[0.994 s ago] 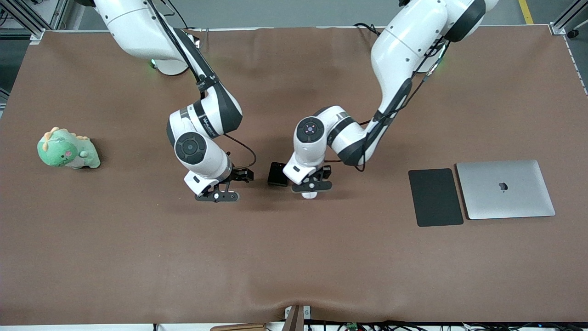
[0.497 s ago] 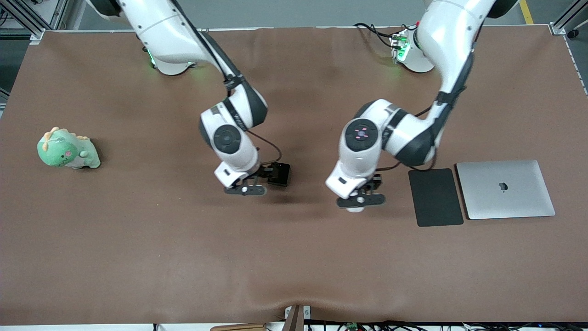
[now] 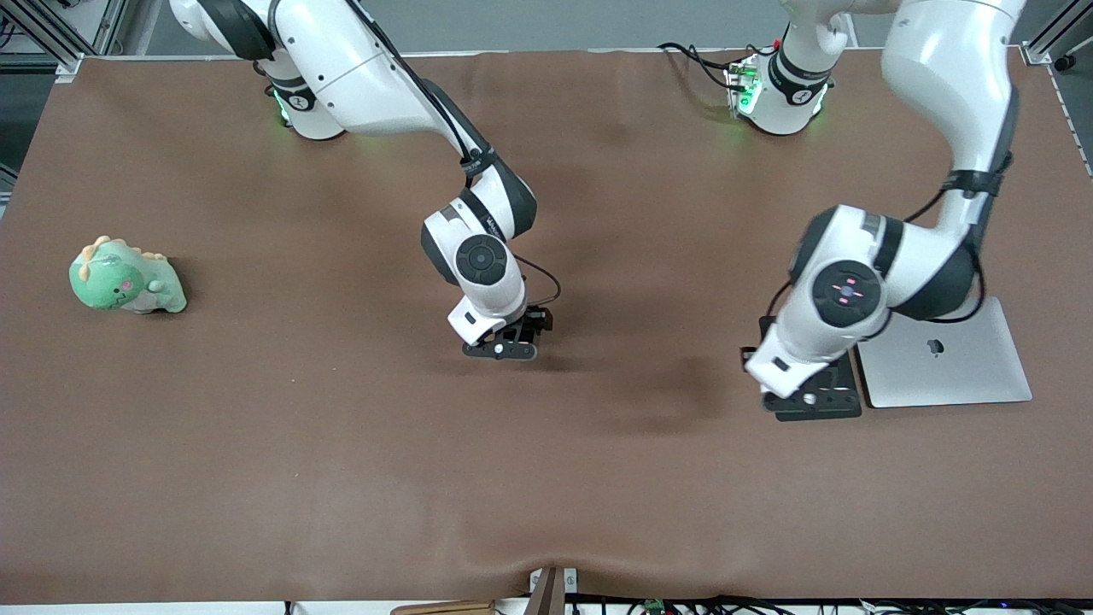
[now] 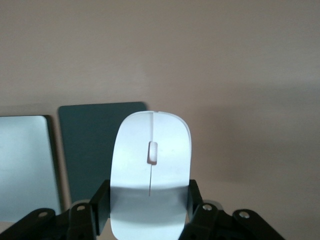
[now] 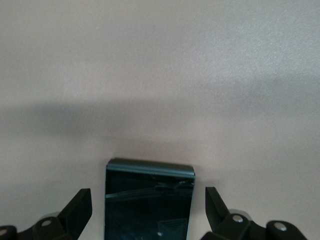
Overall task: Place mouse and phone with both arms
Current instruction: 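Carry the mouse toward the mouse pad while the right gripper lifts the phone, then lower the mouse onto the pad while the right gripper carries the phone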
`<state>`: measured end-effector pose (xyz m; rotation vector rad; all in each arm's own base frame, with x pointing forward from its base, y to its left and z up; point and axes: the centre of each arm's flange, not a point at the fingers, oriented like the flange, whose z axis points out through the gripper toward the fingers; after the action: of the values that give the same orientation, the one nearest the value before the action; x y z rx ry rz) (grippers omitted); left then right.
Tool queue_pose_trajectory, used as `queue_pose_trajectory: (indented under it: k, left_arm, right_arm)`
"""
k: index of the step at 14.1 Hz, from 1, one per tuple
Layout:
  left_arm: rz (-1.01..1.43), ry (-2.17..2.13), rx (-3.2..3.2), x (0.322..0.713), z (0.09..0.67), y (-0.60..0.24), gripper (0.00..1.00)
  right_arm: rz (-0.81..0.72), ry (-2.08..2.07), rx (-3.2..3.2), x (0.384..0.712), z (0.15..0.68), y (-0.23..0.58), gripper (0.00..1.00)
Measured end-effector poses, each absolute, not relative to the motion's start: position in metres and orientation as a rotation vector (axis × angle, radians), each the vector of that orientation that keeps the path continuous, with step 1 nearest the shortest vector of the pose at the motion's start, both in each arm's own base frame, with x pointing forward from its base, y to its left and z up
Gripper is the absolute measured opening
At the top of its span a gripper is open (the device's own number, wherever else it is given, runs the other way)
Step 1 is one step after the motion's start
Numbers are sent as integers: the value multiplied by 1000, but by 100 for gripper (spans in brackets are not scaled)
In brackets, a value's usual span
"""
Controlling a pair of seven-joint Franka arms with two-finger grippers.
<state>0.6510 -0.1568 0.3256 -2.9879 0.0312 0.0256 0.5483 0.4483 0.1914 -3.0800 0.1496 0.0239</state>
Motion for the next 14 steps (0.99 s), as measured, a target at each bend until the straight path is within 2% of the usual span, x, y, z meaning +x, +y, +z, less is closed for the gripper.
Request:
queue_pose_trajectory:
  k: [6,7,8,10,14]
  left_arm:
    - [46,19,-3051,639,264,-39,63]
    - [40,20,-3062,635,254,-27,63]
    - [31,19,-3072,631,244,-20,63]
    - [24,26,-3090,626,226,-21,63]
    - [23,28,-3119,622,199,-23,63]
  right_arm:
    - [21,216,-3077,546,172,450,100]
    - [21,220,-3077,546,170,450,94]
    - [18,228,-3076,547,171,449,94]
    - [9,278,-3067,552,177,448,80]
    - [27,355,-3073,574,195,424,80]
